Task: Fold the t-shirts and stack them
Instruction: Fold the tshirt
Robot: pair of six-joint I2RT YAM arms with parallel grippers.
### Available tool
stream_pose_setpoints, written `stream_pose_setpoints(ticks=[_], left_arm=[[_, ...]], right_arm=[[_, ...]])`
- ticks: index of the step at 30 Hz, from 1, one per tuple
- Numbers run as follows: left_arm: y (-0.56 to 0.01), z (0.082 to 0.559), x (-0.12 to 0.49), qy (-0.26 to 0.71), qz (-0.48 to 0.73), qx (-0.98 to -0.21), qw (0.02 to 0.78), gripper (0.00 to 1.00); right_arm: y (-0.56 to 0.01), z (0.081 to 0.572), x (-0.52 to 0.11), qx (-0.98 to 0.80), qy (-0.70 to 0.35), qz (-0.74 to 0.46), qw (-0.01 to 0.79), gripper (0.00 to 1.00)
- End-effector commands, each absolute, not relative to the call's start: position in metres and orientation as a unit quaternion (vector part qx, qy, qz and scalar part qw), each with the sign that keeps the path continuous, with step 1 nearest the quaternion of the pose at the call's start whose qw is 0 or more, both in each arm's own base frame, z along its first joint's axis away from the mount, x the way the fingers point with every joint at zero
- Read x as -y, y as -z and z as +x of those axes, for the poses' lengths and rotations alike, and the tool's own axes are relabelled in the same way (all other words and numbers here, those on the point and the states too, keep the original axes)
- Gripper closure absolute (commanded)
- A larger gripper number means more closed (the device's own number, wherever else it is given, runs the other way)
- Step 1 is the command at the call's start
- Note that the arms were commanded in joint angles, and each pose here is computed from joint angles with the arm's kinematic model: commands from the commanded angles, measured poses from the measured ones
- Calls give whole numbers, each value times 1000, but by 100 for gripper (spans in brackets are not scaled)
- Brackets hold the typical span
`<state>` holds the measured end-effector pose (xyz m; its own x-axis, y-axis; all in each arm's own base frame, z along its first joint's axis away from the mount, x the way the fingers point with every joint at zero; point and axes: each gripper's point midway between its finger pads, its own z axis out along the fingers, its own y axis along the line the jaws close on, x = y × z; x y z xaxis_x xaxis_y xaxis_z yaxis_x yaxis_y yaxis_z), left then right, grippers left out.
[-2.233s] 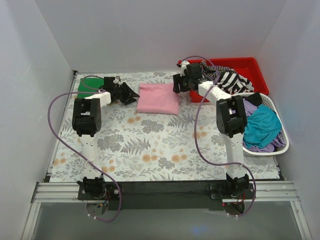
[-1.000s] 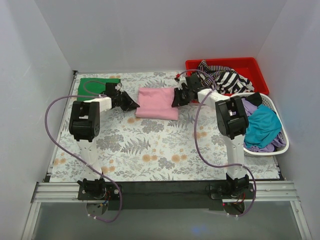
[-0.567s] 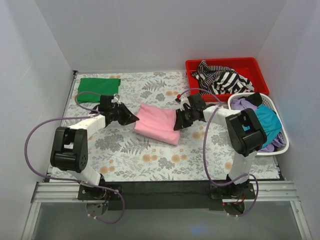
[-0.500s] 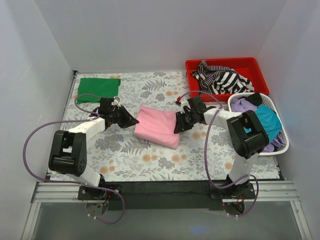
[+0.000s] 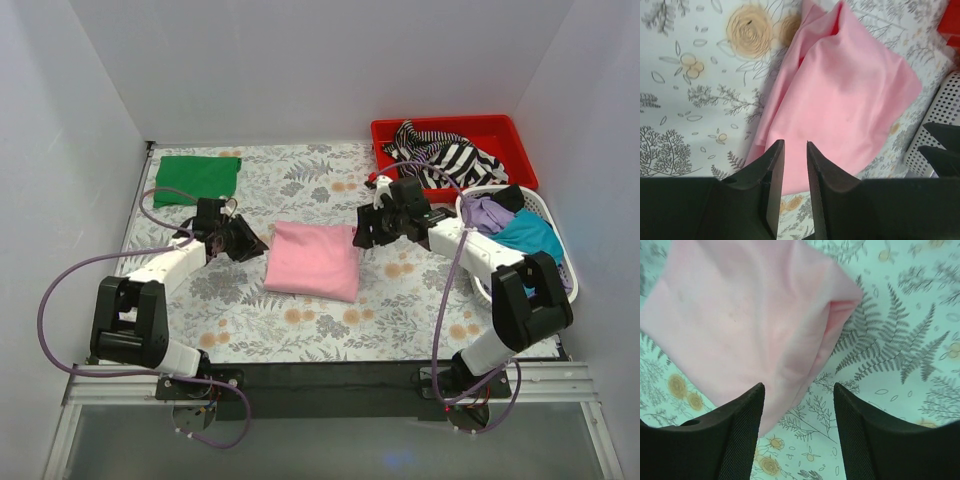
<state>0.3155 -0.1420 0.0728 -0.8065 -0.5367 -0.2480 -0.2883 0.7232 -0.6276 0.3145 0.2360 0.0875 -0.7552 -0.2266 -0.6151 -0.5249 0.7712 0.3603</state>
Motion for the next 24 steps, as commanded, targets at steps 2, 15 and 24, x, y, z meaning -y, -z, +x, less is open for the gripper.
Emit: stream_pose_setpoints(ticks=[2, 15, 24], left_arm=[[-126, 347, 137, 289, -197, -891, 291, 75], [-136, 370, 233, 516, -89, -825, 213, 74], [-97, 370, 235, 512, -100, -834, 178, 74]], right_arm=[[-142, 336, -238, -874, -264, -216, 346, 37], [-103, 323, -282, -869, -333, -228, 286, 52], [-82, 336, -292, -879, -323, -225, 269, 51]])
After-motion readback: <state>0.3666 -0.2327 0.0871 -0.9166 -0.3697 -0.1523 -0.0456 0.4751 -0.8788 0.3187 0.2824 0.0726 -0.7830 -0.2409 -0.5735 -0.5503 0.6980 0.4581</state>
